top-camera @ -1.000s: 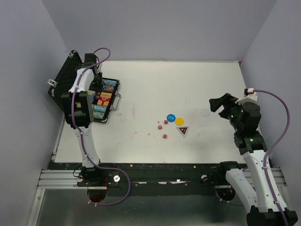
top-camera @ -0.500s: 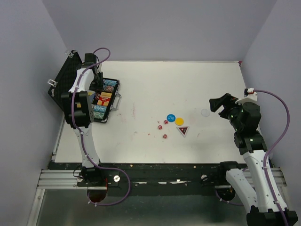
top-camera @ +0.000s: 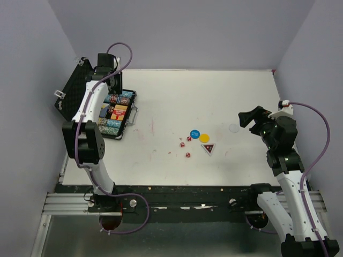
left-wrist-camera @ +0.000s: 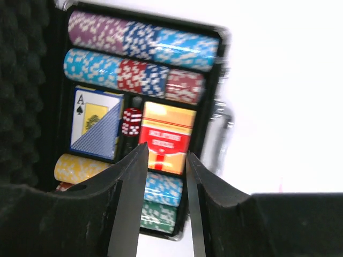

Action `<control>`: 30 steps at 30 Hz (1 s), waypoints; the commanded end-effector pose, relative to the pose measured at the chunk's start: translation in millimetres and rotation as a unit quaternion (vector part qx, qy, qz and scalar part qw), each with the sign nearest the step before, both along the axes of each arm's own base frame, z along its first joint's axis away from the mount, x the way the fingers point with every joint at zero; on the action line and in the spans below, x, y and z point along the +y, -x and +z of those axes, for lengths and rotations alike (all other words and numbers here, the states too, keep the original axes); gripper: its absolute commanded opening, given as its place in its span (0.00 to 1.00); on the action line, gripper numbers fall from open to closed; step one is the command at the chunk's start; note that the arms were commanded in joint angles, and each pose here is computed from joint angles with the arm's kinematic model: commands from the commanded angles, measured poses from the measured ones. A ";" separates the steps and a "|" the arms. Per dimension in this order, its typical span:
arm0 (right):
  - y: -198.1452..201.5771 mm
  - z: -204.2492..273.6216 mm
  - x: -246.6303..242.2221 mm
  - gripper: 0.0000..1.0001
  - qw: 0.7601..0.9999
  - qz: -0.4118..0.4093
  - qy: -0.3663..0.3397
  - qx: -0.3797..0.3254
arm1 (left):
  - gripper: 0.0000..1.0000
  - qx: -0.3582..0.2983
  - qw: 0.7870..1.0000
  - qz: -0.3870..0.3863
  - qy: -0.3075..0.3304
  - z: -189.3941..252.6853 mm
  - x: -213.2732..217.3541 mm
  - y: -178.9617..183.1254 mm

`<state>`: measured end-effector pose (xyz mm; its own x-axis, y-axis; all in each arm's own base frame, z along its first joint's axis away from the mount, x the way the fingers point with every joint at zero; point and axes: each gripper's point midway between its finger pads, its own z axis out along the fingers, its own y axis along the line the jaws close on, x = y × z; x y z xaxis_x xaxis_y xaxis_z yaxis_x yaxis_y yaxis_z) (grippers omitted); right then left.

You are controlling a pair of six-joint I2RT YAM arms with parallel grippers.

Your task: Pack up texas hold em set

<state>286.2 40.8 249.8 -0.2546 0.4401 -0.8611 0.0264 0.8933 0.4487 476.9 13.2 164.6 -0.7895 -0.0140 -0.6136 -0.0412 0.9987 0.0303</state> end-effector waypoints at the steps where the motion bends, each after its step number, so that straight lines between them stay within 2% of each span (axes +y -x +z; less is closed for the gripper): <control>1: 1.1 2.7 0.1 0.93 1.000 0.006 0.006 -0.002 | 0.46 -0.071 0.997 -0.029 0.015 53.3 -43.5 16.8; 4: 0.9 2.3 0.1 0.93 1.000 0.006 0.007 -0.001 | 0.46 -0.064 0.996 -0.046 0.033 62.0 -70.5 42.9; 8: 1.1 2.0 -0.1 0.93 1.000 0.006 0.006 -0.001 | 0.46 -0.055 0.996 -0.035 0.067 52.5 -106.0 81.7; 12: 1.4 2.0 1.4 0.93 1.000 0.010 0.006 -0.001 | 0.46 -0.039 0.990 -0.019 0.134 23.1 -141.4 118.7; 17: 2.7 2.7 2.2 0.93 1.000 0.012 0.004 -0.003 | 0.45 -0.006 0.985 -0.038 0.169 -14.0 -196.0 155.4; 21: 2.8 5.2 2.1 0.93 1.000 0.012 0.006 -0.007 | 0.45 0.023 0.979 -0.048 0.197 -39.8 -242.0 169.2; 26: 3.1 7.2 2.0 0.93 1.000 0.012 0.004 -0.009 | 0.44 0.059 0.979 -0.077 0.177 -61.4 -294.4 179.6; 30: 3.6 8.7 2.2 0.93 1.000 0.012 0.004 -0.013 | 0.44 0.076 0.979 -0.091 0.168 -70.9 -318.4 183.3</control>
